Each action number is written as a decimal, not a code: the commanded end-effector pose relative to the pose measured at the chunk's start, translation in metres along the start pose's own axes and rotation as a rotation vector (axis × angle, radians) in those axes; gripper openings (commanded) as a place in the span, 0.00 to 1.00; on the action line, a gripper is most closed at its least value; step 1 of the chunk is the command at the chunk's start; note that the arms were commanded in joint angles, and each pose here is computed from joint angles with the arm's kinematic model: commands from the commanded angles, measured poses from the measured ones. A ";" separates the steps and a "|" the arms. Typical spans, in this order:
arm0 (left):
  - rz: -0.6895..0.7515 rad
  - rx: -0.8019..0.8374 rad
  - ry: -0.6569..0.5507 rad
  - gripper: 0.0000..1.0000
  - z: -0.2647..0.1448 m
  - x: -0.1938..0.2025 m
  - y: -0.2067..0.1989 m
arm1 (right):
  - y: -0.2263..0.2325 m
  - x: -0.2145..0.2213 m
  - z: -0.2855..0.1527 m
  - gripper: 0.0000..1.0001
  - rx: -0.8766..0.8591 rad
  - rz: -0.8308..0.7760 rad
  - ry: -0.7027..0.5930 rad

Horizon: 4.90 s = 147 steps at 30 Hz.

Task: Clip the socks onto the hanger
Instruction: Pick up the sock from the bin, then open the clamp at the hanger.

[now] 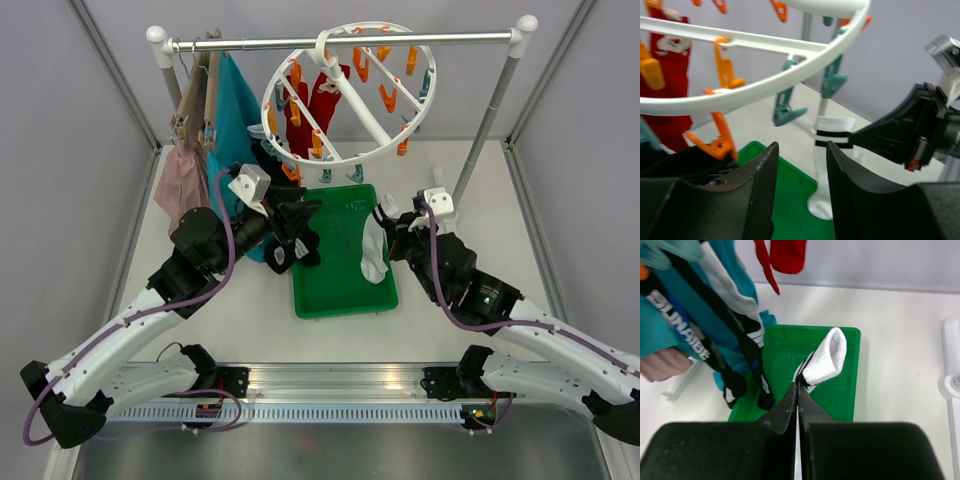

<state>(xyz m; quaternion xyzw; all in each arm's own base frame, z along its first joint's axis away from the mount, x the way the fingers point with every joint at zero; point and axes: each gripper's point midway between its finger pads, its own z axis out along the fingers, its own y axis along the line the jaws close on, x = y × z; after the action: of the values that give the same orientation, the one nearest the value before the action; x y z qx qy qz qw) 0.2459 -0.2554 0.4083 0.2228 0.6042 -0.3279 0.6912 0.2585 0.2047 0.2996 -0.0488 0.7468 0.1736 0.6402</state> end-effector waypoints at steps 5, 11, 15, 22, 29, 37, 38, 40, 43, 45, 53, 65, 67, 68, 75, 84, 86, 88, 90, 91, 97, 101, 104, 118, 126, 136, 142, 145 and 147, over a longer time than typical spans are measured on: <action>-0.173 0.194 0.044 0.54 -0.007 0.031 -0.038 | 0.034 -0.025 -0.020 0.00 -0.237 -0.065 -0.023; -0.212 0.224 0.066 0.60 -0.008 0.049 -0.043 | 0.051 -0.036 -0.035 0.00 -0.364 -0.087 -0.034; -0.304 0.268 0.118 0.63 -0.004 0.058 -0.045 | 0.055 -0.043 -0.042 0.00 -0.397 -0.097 -0.036; -0.473 0.356 0.118 0.66 -0.004 0.063 -0.039 | 0.063 -0.055 -0.055 0.00 -0.465 -0.084 -0.049; -0.568 0.440 0.122 0.66 -0.001 0.064 -0.047 | 0.070 -0.060 -0.062 0.00 -0.516 -0.069 -0.057; -0.606 0.473 0.122 0.66 0.004 0.067 -0.050 | 0.079 -0.061 -0.063 0.00 -0.553 -0.053 -0.055; -0.609 0.480 0.122 0.66 0.004 0.067 -0.051 | 0.080 -0.060 -0.062 0.00 -0.556 -0.051 -0.052; -0.610 0.485 0.121 0.66 0.005 0.066 -0.051 | 0.081 -0.060 -0.062 0.00 -0.562 -0.049 -0.052; -0.617 0.489 0.130 0.66 0.006 0.068 -0.052 | 0.083 -0.061 -0.061 0.00 -0.566 -0.044 -0.056; -0.616 0.492 0.130 0.66 0.006 0.069 -0.052 | 0.084 -0.063 -0.061 0.00 -0.570 -0.044 -0.060; -0.626 0.485 0.153 0.66 0.009 0.078 -0.051 | 0.088 -0.067 -0.061 0.00 -0.579 -0.041 -0.065; -0.646 0.555 0.139 0.64 0.006 0.070 -0.060 | 0.090 -0.067 -0.052 0.00 -0.558 -0.042 -0.062; -0.651 0.565 0.142 0.63 0.006 0.069 -0.061 | 0.092 -0.065 -0.048 0.00 -0.553 -0.047 -0.053; -0.650 0.572 0.142 0.62 0.006 0.068 -0.063 | 0.091 -0.067 -0.047 0.00 -0.544 -0.046 -0.056; -0.640 0.596 0.143 0.46 0.003 0.066 -0.065 | 0.092 -0.063 -0.041 0.00 -0.531 -0.053 -0.046; -0.606 0.609 0.149 0.13 0.004 0.064 -0.068 | 0.092 -0.056 -0.035 0.00 -0.518 -0.071 -0.018; -0.595 0.605 0.163 0.10 0.005 0.066 -0.068 | 0.092 -0.053 -0.033 0.00 -0.509 -0.075 -0.010; -0.550 0.612 0.153 0.08 0.004 0.063 -0.070 | 0.090 -0.051 -0.030 0.00 -0.494 -0.077 0.000; -0.486 0.603 0.142 0.04 0.002 0.062 -0.071 | 0.088 -0.050 -0.027 0.04 -0.468 -0.082 0.012; -0.458 0.598 0.139 0.04 0.002 0.061 -0.071 | 0.086 -0.050 -0.026 0.07 -0.455 -0.084 0.015; -0.256 0.489 0.136 0.02 -0.001 0.071 -0.054 | 0.071 -0.055 -0.026 0.45 -0.382 -0.092 0.020; -0.126 0.437 0.099 0.02 -0.007 0.074 -0.043 | 0.056 -0.066 -0.029 0.56 -0.308 -0.088 0.003; -0.047 0.401 0.071 0.02 -0.011 0.079 -0.036 | 0.050 -0.074 -0.033 0.56 -0.287 -0.087 -0.014; 0.399 0.125 -0.200 0.02 0.004 0.067 -0.033 | 0.052 -0.122 -0.022 0.67 -0.230 -0.149 -0.126; 0.403 0.075 -0.240 0.02 0.010 0.045 -0.027 | 0.058 -0.128 -0.008 0.72 -0.230 -0.274 -0.200; 0.393 0.085 -0.234 0.02 0.007 0.040 -0.030 | 0.070 -0.129 0.006 0.73 -0.248 -0.320 -0.229; 0.391 0.093 -0.231 0.02 0.007 0.038 -0.032 | 0.075 -0.131 0.011 0.74 -0.251 -0.329 -0.241; 0.388 0.099 -0.225 0.02 0.008 0.039 -0.033 | 0.078 -0.130 0.015 0.74 -0.253 -0.344 -0.242; 0.389 0.099 -0.221 0.02 0.007 0.041 -0.034 | 0.078 -0.132 0.016 0.74 -0.251 -0.347 -0.251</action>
<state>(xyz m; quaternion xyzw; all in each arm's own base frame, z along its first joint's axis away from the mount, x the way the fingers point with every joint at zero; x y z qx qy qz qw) 0.2337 -0.2943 0.3467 0.3371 0.4780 -0.2437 0.7736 0.2738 0.2607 0.4213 -0.2378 0.6375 0.1505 0.7172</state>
